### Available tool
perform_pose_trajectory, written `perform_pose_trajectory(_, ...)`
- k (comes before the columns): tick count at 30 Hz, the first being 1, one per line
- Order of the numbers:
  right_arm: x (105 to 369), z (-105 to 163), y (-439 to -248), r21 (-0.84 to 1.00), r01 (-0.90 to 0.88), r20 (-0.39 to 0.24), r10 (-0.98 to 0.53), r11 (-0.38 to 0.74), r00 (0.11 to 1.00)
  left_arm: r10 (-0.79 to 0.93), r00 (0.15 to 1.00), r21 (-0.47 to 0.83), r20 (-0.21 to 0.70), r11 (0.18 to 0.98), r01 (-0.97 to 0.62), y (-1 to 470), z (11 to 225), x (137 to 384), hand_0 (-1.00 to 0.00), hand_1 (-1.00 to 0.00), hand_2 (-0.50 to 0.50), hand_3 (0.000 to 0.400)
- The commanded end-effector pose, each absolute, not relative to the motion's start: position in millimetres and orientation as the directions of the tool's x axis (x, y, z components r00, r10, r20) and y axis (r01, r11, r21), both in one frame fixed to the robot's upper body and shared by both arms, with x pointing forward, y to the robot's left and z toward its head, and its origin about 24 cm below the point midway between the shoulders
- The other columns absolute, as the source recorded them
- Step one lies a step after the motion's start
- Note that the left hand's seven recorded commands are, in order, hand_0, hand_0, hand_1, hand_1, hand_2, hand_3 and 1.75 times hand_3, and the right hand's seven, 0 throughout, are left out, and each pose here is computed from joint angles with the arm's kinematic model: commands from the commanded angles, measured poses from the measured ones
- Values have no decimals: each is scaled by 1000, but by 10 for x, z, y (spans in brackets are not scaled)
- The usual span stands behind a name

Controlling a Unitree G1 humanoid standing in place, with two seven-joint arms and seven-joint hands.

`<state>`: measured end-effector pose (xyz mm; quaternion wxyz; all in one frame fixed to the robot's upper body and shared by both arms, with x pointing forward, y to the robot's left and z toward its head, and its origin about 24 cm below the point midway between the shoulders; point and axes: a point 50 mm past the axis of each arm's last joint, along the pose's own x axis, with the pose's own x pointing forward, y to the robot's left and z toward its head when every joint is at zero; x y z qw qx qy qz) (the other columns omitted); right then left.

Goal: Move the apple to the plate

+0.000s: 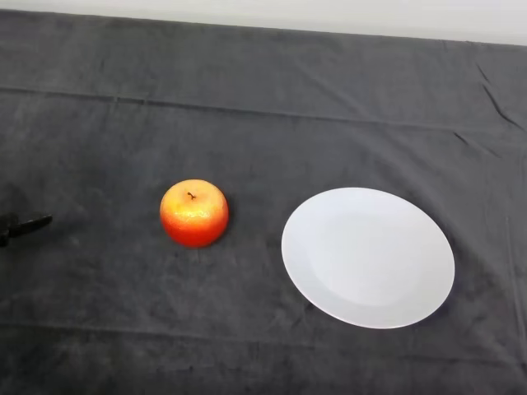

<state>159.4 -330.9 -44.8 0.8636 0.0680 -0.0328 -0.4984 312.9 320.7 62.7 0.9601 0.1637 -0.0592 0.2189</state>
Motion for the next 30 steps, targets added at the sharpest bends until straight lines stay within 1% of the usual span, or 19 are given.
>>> perform_pose_trajectory(1, 1045, -1023, -2704, 103, 890, -347, -822, 445, 451, 328, 911, 279, 250, 877, -392, 2994, 782, 3306, 0, 0, 0, 0)
perform_pose_trajectory(8, 1045, -1023, -2704, 103, 890, -347, -822, 445, 451, 248, 935, 304, 253, 897, -320, 2804, 757, 3362, 0, 0, 0, 0)
perform_pose_trajectory(17, 1045, -1023, -2705, 103, 890, -347, -822, 445, 451, 129, 960, 354, 250, 910, -214, 2629, 727, 3376, 0, 0, 0, 0)
perform_pose_trajectory(24, 1045, -1023, -2705, 103, 890, -347, -822, 445, 451, 32, 972, 415, 233, 901, -129, 2513, 679, 3357, 0, 0, 0, 0)
perform_pose_trajectory(30, 1045, -1023, -2705, 103, 890, -347, -822, 445, 451, -44, 978, 472, 202, 880, -58, 2416, 640, 3362, 0, 0, 0, 0)
